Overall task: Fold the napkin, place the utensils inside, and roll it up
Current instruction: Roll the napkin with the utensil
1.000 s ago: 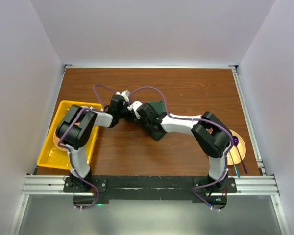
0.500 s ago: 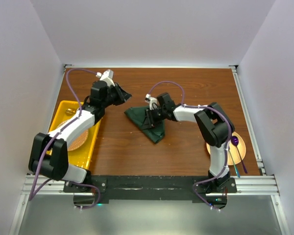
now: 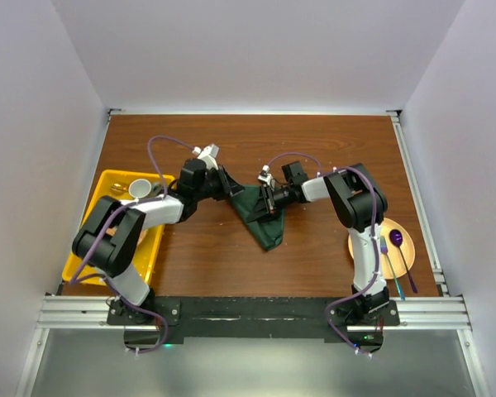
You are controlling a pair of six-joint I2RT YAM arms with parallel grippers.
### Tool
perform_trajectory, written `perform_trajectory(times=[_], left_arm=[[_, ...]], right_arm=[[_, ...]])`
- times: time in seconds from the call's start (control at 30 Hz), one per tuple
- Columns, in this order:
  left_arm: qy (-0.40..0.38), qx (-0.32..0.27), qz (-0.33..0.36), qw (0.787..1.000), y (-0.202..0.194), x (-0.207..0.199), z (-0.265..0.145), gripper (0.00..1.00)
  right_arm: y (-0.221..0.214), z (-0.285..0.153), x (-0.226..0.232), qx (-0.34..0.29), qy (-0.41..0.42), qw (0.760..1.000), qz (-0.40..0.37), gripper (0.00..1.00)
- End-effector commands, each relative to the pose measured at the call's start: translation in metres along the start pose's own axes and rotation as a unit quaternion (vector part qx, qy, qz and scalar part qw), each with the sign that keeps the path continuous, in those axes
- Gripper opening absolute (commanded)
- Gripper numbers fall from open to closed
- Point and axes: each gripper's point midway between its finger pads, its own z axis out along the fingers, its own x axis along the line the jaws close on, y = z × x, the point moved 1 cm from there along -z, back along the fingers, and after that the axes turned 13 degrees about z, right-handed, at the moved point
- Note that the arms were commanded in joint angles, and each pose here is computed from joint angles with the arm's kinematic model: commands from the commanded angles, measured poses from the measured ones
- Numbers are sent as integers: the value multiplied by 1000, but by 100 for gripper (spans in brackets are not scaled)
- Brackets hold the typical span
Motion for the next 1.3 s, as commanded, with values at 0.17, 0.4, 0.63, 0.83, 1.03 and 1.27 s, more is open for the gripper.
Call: perform_trajectory(times=[0.17, 0.4, 0.63, 0.83, 1.03, 1.27], left_arm=[[-65, -68, -8, 996, -4, -3, 20, 14], [-14, -72, -18, 997, -37, 39, 37, 12], [59, -93, 20, 994, -28, 45, -5, 22], [50, -115, 23, 992, -11, 16, -47, 32], [17, -107, -8, 994, -21, 7, -39, 34], [1, -81, -37, 996, -45, 21, 0, 26]], right_arm=[[-2, -2, -63, -21, -100, 992, 75, 0], [-4, -4, -66, -17, -109, 992, 68, 0], [-7, -3, -68, 4, -134, 990, 38, 0], [-23, 13, -46, 33, -96, 995, 19, 0], [-24, 23, -34, 46, -80, 996, 12, 0], [-20, 19, -42, 45, -115, 992, 0, 1]])
